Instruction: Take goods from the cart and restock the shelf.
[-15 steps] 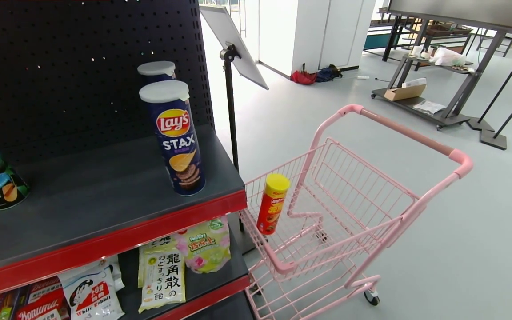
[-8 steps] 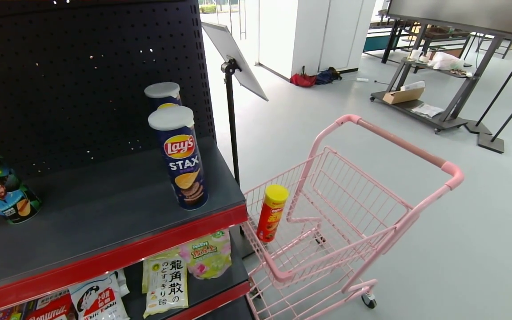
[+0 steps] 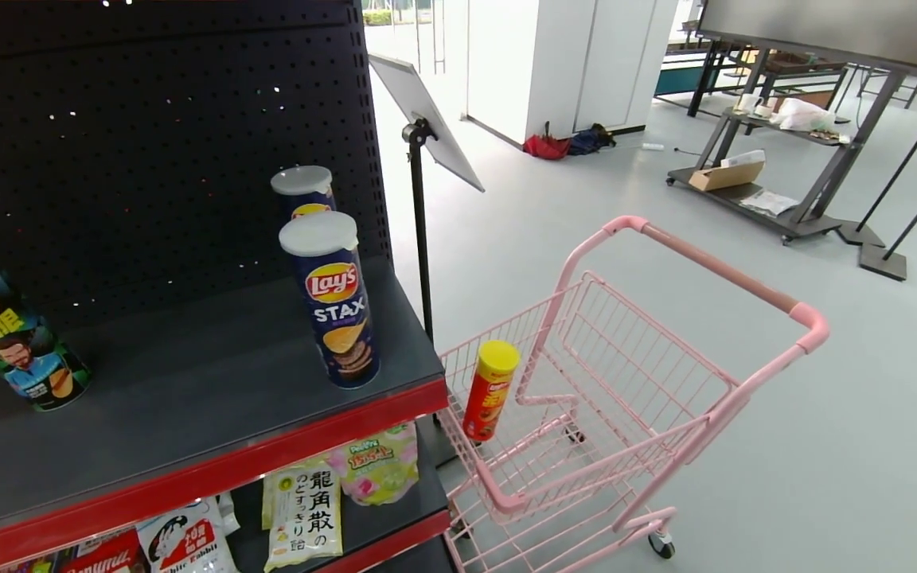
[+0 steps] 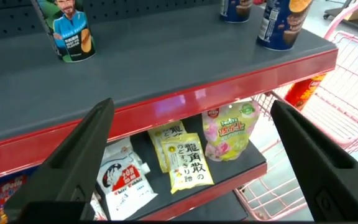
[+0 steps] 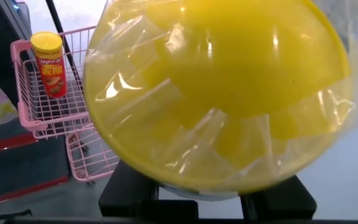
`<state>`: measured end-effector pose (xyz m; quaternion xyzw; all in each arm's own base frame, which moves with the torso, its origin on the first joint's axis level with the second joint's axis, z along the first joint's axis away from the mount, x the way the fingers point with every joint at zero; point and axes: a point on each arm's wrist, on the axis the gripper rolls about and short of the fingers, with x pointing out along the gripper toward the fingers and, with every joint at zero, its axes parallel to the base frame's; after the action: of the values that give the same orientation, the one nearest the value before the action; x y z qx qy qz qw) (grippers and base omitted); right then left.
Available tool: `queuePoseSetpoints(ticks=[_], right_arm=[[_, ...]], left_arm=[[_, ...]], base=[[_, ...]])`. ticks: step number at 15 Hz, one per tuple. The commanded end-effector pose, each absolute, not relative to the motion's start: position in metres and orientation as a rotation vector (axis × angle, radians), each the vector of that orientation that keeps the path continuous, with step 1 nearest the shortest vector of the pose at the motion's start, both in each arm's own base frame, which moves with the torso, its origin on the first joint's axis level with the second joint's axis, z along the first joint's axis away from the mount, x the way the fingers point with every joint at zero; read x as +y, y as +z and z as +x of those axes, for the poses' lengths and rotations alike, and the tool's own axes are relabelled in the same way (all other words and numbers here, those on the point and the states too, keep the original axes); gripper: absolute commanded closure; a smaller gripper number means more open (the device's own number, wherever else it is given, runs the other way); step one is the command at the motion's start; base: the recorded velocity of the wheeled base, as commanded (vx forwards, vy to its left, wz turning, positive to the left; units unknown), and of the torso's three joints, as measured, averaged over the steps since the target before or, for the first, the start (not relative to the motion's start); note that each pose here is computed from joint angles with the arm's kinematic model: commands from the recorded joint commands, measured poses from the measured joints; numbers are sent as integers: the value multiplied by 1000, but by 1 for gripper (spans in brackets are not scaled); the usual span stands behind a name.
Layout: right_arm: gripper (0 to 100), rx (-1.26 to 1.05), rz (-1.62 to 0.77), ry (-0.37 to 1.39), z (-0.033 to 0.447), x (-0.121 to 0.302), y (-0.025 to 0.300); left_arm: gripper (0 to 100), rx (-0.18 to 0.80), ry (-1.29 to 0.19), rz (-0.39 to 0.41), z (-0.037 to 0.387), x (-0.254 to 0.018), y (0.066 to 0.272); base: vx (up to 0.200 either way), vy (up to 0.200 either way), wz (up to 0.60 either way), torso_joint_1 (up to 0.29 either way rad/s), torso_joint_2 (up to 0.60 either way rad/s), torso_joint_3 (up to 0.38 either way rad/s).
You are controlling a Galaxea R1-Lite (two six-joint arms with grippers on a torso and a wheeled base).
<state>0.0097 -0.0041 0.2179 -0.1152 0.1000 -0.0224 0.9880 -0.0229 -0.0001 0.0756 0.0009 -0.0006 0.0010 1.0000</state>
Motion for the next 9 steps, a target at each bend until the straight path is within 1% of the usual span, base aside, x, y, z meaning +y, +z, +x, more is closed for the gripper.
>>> queuePoseSetpoints(ticks=[1,6,8,9], right_arm=[[100,204,-236,-41,8,-4,214],[100,204,-243,-38,7,-5,210],[100,208,-244,-41,4,-5,201],[100,177,-236,-44,-6,-7,194]], left_arm=[[0,0,3,2,-23,0,75],[0,0,3,2,-23,0,75],[0,0,3,2,-23,0,75],[0,0,3,2,-23,0,75]], base=[[0,0,600,2,2,-2],[0,0,600,8,3,0],[0,0,0,0,0,0],[0,0,0,0,0,0]])
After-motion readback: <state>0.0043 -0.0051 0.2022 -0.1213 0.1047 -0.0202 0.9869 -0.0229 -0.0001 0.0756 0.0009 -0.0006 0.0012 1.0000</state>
